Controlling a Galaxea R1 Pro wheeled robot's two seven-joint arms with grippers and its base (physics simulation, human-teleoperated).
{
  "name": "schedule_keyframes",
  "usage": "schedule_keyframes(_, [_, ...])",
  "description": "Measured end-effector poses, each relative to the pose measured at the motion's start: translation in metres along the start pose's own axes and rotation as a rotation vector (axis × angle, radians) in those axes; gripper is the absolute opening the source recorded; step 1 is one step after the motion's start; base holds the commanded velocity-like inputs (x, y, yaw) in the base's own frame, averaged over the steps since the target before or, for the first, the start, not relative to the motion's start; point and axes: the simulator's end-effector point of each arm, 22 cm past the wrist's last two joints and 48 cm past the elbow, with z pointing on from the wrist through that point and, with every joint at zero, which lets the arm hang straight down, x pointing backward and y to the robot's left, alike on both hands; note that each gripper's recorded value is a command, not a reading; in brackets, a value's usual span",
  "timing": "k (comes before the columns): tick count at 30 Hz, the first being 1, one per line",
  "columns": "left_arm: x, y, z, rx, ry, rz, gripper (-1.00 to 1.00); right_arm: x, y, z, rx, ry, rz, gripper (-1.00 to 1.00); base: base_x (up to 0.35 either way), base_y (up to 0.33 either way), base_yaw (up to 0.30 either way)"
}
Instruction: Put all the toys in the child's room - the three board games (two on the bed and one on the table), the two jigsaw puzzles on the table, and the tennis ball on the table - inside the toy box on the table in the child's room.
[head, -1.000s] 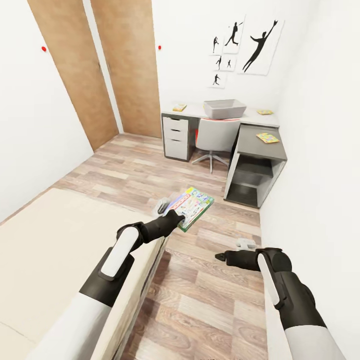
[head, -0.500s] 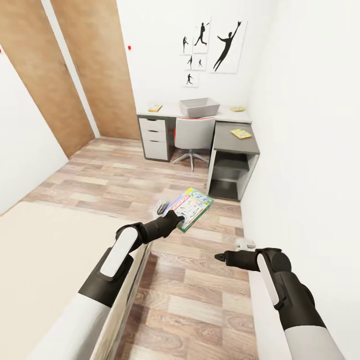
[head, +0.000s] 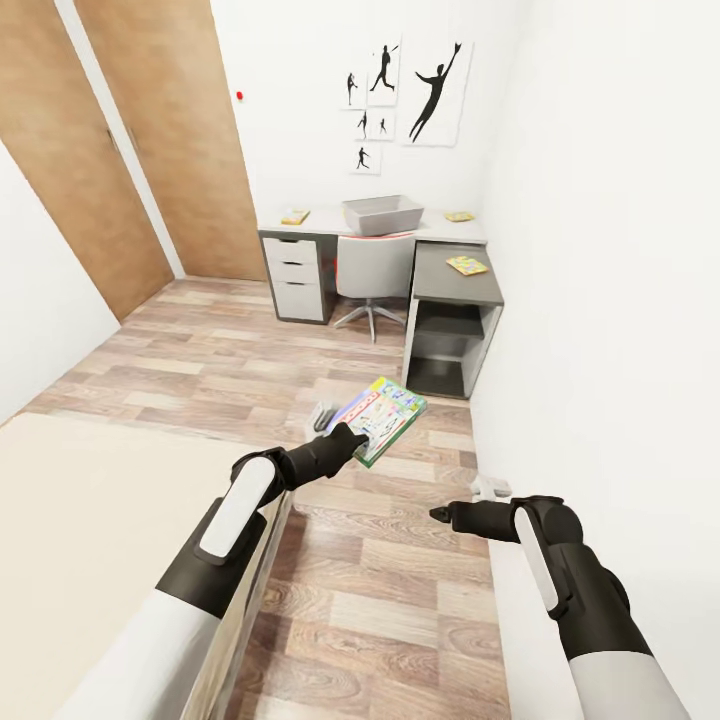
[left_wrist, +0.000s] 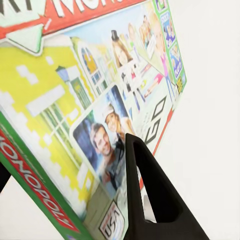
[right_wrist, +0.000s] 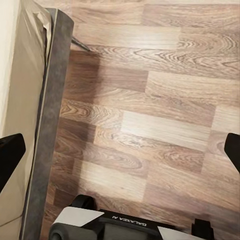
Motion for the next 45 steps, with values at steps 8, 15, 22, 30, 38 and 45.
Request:
schedule_keyframes(8, [0.0005, 0.0001, -0.0001, 0.0, 0.001, 0.0, -1.0, 0.0001, 0.0004, -0.0001, -0.001, 0.0, 0.0, 1.0, 0.035, 0.0, -0.077])
schedule_keyframes(15, [0.0009, -0.0004, -0.0003, 0.0, 0.0, 0.002, -1.0, -0.0001, 0.0002, -0.0006, 0.0, -0.001, -0.001, 1.0, 0.261, 0.0, -0.156])
schedule_keyframes(22, [0.0008, 0.0001, 0.0001, -0.001, 0.001, 0.002, -1.0, -0.0009, 0.0001, -0.0007, 0.0, -0.003, -0.001, 1.0, 0.139, 0.0, -0.036])
schedule_keyframes(30, [0.0009, 0.0001, 0.0002, 0.0, 0.001, 0.001, -1.0, -0.0006, 0.0, -0.0006, 0.0, -0.002, -0.001, 1.0, 0.034, 0.0, -0.009])
schedule_keyframes(38, [0.0015, -0.0001, 0.0003, 0.0, 0.003, 0.003, -1.0, -0.0007, -0.0004, -0.0008, 0.001, -0.002, -0.001, 1.0, 0.017, 0.0, -0.002])
schedule_keyframes(45, [0.0018, -0.0003, 0.0002, 0.001, 0.004, 0.003, -1.0, -0.001, -0.0007, -0.0011, 0.002, -0.003, -0.001, 1.0, 0.068, 0.0, -0.001])
